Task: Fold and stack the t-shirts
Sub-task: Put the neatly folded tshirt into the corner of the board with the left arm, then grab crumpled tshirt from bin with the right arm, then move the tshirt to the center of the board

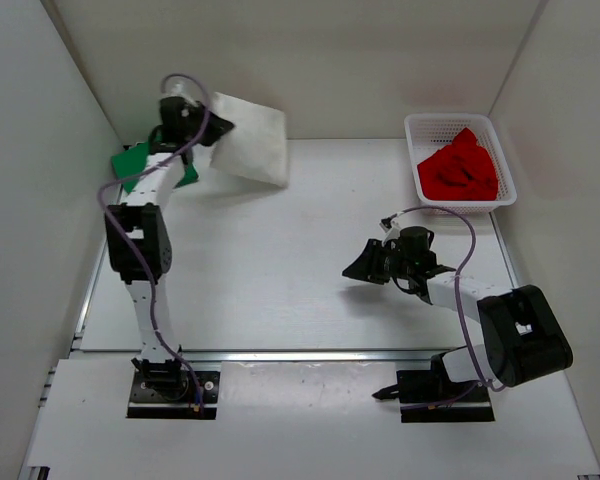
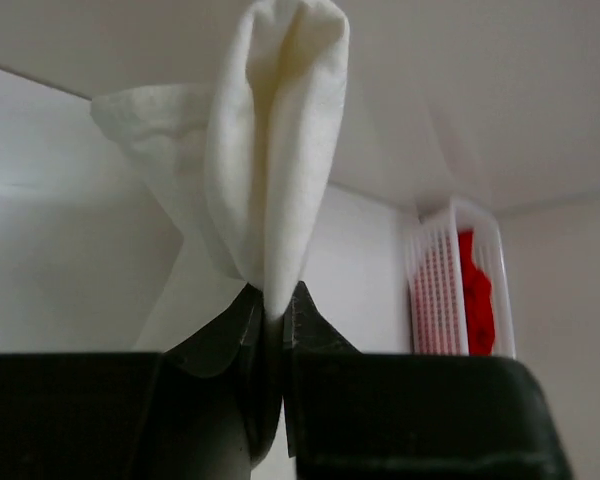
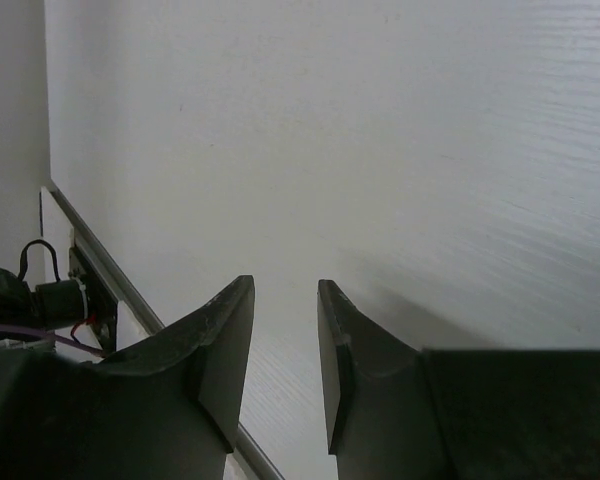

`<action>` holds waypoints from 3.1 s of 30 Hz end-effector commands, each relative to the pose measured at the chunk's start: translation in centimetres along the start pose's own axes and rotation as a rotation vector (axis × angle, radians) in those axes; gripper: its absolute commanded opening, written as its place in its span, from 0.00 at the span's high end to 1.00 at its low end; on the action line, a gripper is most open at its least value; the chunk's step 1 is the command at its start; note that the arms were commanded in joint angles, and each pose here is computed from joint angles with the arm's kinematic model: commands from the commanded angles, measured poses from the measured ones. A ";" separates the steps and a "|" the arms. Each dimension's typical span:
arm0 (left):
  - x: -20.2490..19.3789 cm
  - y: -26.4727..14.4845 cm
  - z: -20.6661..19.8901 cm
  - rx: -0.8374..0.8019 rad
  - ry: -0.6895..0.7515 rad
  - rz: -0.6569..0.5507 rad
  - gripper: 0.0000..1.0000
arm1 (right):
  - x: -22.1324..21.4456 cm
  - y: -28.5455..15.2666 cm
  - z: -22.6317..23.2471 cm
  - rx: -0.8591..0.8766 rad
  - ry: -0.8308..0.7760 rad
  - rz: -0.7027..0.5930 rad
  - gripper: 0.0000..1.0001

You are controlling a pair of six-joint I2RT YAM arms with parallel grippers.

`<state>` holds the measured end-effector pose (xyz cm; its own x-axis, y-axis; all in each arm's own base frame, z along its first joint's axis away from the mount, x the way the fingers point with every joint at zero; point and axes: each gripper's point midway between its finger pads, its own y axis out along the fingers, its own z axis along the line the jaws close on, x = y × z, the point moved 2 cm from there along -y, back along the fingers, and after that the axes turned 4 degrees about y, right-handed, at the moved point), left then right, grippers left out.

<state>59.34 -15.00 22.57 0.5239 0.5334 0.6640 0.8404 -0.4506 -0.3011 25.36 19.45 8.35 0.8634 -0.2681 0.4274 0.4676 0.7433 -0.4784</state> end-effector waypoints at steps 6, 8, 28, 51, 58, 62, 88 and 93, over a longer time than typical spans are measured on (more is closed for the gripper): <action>10.2 -15.1 13.9 0.242 -0.222 -0.422 0.01 | 0.4 0.7 1.6 0.086 -0.042 0.009 0.70; 8.6 -18.1 16.4 0.319 -0.294 -0.482 0.01 | -0.6 1.0 1.5 0.079 -0.044 0.040 0.70; -9.5 -9.1 -11.8 -0.011 0.279 -0.100 0.01 | 18.3 1.3 5.1 -0.043 -0.143 -0.316 1.00; -34.2 -17.4 -8.1 -0.199 0.241 0.495 0.01 | 39.6 -11.6 -24.5 -0.993 0.029 -0.453 0.38; -34.0 -19.2 -5.7 -0.160 0.220 0.485 0.02 | 40.4 -8.5 -27.4 -0.927 0.041 -0.429 0.50; -34.0 -19.3 -5.1 -0.139 0.220 0.487 0.01 | 40.6 -7.2 -27.2 -0.836 0.066 -0.418 1.00; -22.0 -20.2 -2.3 -0.139 -0.172 0.219 0.02 | 31.1 -22.3 34.8 0.163 -0.775 -0.849 1.00; -18.0 -22.4 0.4 -0.072 -0.199 0.063 0.02 | 26.7 -21.5 36.2 0.275 -0.775 -0.797 0.99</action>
<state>30.98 -16.06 14.84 0.6609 0.5851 0.4699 0.7476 -0.5678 -0.3445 30.59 18.18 58.07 -0.0304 -0.3079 0.9509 0.7130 0.6600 0.2365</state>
